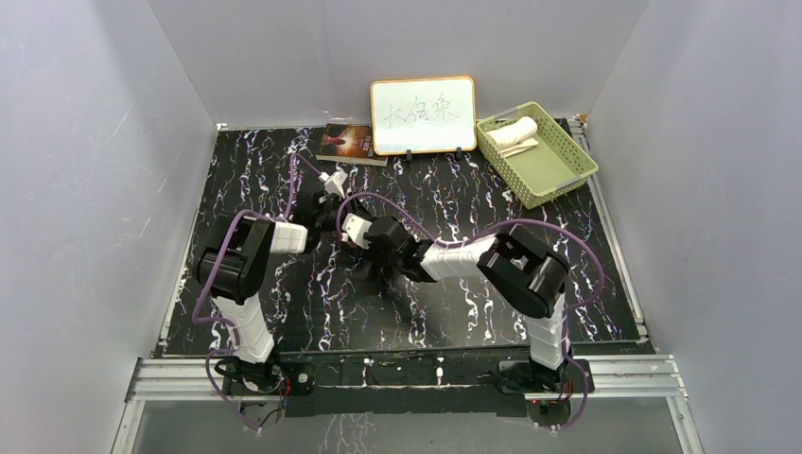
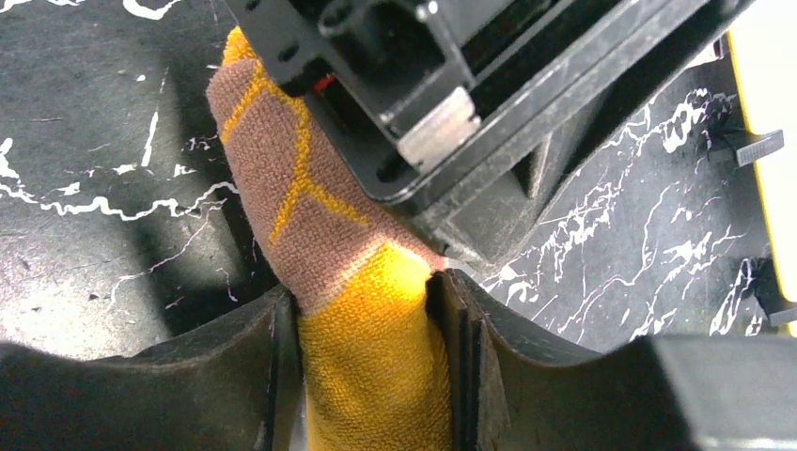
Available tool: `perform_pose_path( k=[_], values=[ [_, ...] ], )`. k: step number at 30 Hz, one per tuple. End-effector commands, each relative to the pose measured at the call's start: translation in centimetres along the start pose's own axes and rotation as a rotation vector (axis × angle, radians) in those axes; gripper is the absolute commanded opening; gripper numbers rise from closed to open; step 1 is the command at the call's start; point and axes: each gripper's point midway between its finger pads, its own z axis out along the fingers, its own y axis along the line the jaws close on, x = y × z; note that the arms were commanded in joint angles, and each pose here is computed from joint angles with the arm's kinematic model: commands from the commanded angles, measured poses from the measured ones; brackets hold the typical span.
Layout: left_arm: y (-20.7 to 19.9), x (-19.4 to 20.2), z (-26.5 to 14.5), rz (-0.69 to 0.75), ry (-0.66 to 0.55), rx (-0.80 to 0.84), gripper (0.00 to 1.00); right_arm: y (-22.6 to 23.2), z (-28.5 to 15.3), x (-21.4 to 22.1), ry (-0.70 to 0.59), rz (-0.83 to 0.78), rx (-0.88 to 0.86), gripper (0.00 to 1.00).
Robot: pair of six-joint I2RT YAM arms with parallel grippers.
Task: Roll the towels
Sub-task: Pick up the towel at the center of the board.
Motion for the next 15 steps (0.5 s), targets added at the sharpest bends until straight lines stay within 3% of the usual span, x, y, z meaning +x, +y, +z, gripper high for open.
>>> perform_pose_path(
  k=[1,9,15],
  values=[
    [-0.2,-0.9,-0.7,0.020,0.015,-0.043,0.37,1.2,0.6,5.5,0.165,0.081,-0.074,0.44],
    [-0.7,-10.2,-6.7,-0.059,-0.197,-0.128,0.41,-2.7,-2.7,3.0,0.000,0.434,-0.168,0.36],
    [-4.1,-13.2,-11.5,-0.032,-0.329,-0.111,0.44,-14.2,-8.3,0.5,-0.266,0.880,-0.081,0.38]
  ],
)
